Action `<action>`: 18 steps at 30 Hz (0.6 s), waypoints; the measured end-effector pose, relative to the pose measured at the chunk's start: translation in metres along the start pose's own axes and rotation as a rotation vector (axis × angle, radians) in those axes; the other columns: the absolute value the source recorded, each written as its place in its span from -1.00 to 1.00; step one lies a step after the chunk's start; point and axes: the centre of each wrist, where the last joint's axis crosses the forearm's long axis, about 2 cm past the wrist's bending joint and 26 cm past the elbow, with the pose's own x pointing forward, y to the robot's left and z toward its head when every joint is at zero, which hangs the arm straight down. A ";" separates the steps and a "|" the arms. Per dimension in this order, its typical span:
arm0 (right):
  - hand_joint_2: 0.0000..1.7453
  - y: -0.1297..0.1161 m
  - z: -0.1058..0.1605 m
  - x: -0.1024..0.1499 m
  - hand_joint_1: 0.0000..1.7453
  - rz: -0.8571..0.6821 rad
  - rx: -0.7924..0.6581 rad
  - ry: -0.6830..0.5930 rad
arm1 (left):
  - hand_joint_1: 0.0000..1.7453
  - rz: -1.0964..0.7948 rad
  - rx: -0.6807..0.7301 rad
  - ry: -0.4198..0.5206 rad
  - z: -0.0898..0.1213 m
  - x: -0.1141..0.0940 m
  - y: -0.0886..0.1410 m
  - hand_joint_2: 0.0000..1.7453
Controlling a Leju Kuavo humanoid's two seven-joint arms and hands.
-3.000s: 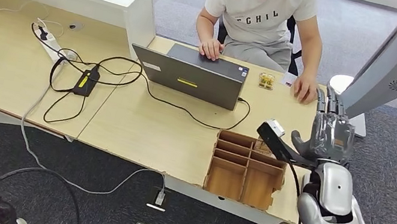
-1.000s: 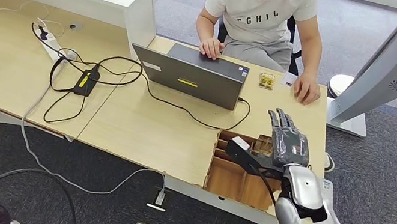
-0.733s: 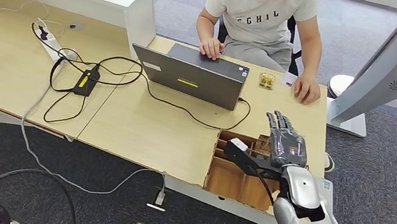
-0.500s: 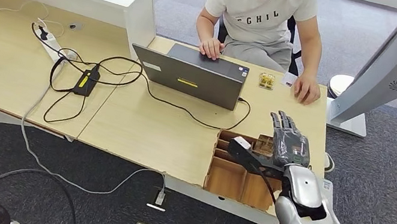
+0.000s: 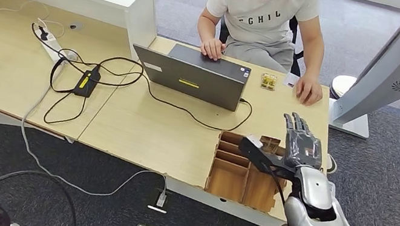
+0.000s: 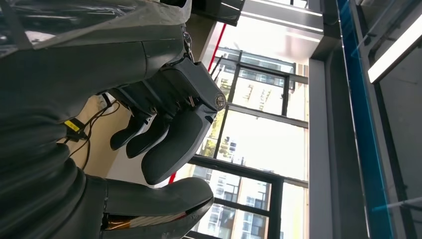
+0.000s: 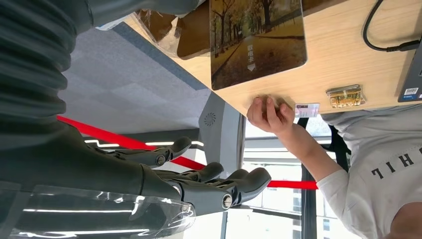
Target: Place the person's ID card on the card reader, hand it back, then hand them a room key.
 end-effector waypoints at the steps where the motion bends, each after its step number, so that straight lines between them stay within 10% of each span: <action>1: 1.00 0.000 0.000 0.000 -0.88 0.001 0.001 0.000 | 0.88 0.000 0.000 0.000 0.000 0.000 0.000 1.00; 18: 1.00 0.013 0.010 0.011 -0.77 -0.002 0.055 -0.041 | 1.00 0.030 -0.010 0.015 -0.001 -0.002 -0.002 1.00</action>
